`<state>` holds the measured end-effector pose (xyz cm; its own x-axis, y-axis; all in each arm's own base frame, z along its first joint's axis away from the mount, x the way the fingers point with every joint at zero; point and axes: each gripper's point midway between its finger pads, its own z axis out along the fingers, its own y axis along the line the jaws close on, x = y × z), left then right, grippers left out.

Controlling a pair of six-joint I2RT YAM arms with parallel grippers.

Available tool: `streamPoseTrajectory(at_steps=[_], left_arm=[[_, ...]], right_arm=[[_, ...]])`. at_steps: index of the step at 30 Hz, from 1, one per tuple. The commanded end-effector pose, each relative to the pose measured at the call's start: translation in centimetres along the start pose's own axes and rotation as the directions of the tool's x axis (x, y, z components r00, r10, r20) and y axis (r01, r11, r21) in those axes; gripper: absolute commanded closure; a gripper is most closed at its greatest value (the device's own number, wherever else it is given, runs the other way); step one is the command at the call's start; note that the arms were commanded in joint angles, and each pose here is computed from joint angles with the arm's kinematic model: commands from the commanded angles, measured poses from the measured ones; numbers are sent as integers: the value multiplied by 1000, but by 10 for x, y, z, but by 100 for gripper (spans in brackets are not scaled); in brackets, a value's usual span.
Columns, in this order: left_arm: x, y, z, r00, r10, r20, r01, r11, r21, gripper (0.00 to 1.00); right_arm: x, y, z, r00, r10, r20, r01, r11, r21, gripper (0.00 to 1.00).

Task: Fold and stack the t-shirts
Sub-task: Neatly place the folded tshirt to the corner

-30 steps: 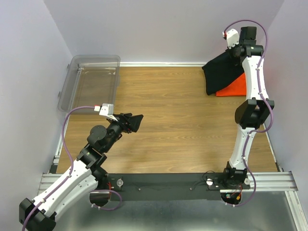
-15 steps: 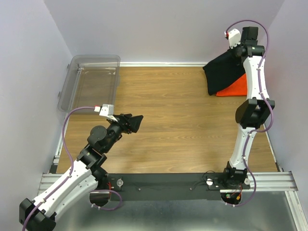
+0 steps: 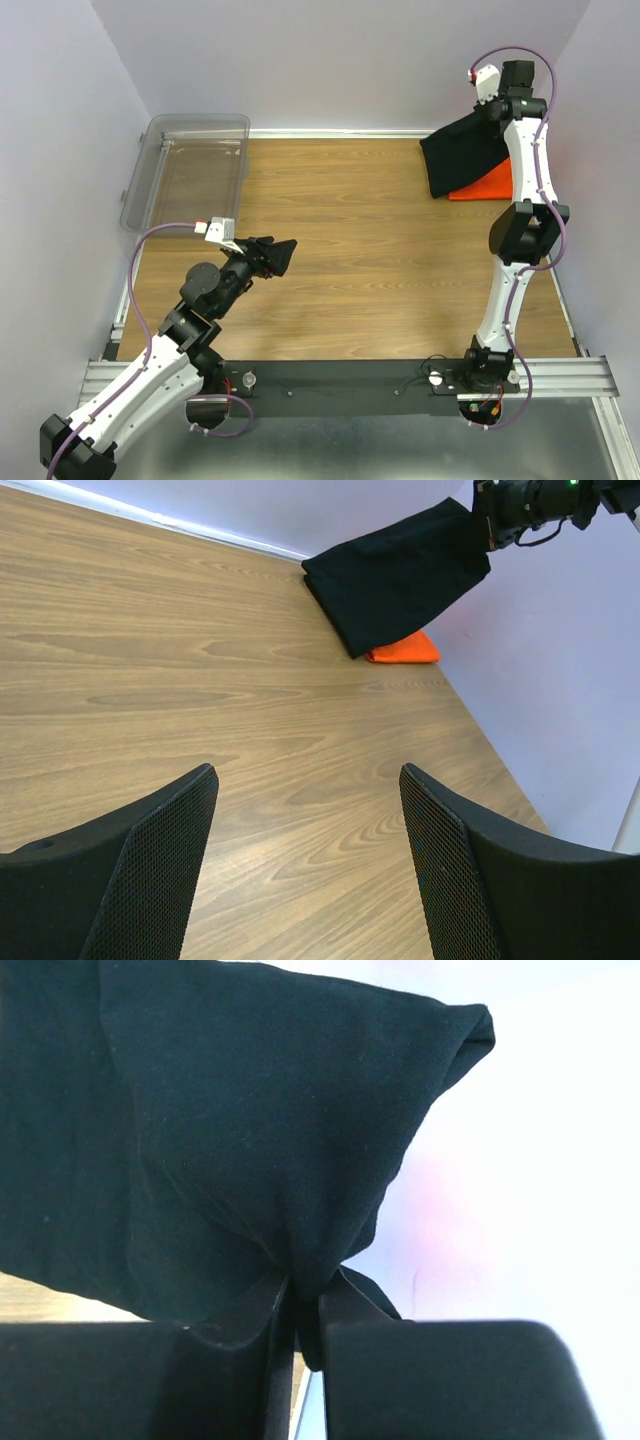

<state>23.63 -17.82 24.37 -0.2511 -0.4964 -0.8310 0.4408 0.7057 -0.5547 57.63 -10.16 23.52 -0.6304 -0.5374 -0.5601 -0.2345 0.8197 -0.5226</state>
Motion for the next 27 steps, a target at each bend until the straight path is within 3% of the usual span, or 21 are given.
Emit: streamPoseTrajectory(at_steps=[1, 6, 9, 12, 17, 20, 23, 26, 27], left_arm=[[3, 1, -1, 1000, 2, -3, -2, 1000, 7, 19], [2, 1, -1, 1000, 1, 0, -1, 1000, 5, 18], [2, 0, -2, 1000, -3, 0, 3, 1000, 8, 18], [1, 0, -2, 1000, -3, 0, 3, 1000, 10, 18], [1, -1, -2, 1000, -3, 2, 3, 1000, 11, 19], [0, -1, -2, 1000, -3, 3, 3, 1000, 9, 18], [2, 1, -1, 1000, 4, -1, -4, 1000, 7, 18], [5, 2, 2, 1000, 9, -13, -9, 1000, 5, 18], [4, 1, 4, 1000, 12, -14, -12, 1000, 7, 18]], right_arm=[[-1, -11, 5, 999, 36, 12, -36, 998, 52, 79], [-1, -11, 6, 999, 38, 10, -39, 998, 58, 71], [1, -12, 6, 999, 43, 2, -43, 996, 73, 41], [1, -13, 4, 999, 49, 1, -49, 995, 88, 35], [1, -8, 4, 998, 57, 7, -57, 996, 70, 33], [5, 12, 6, 997, 74, 15, -73, 997, -13, 33], [19, 59, 8, 992, 126, 7, -122, 974, -193, 34], [21, 104, 5, 975, 222, 3, -205, 904, -376, 39], [14, 125, -2, 962, 272, 18, -230, 848, -478, 42]])
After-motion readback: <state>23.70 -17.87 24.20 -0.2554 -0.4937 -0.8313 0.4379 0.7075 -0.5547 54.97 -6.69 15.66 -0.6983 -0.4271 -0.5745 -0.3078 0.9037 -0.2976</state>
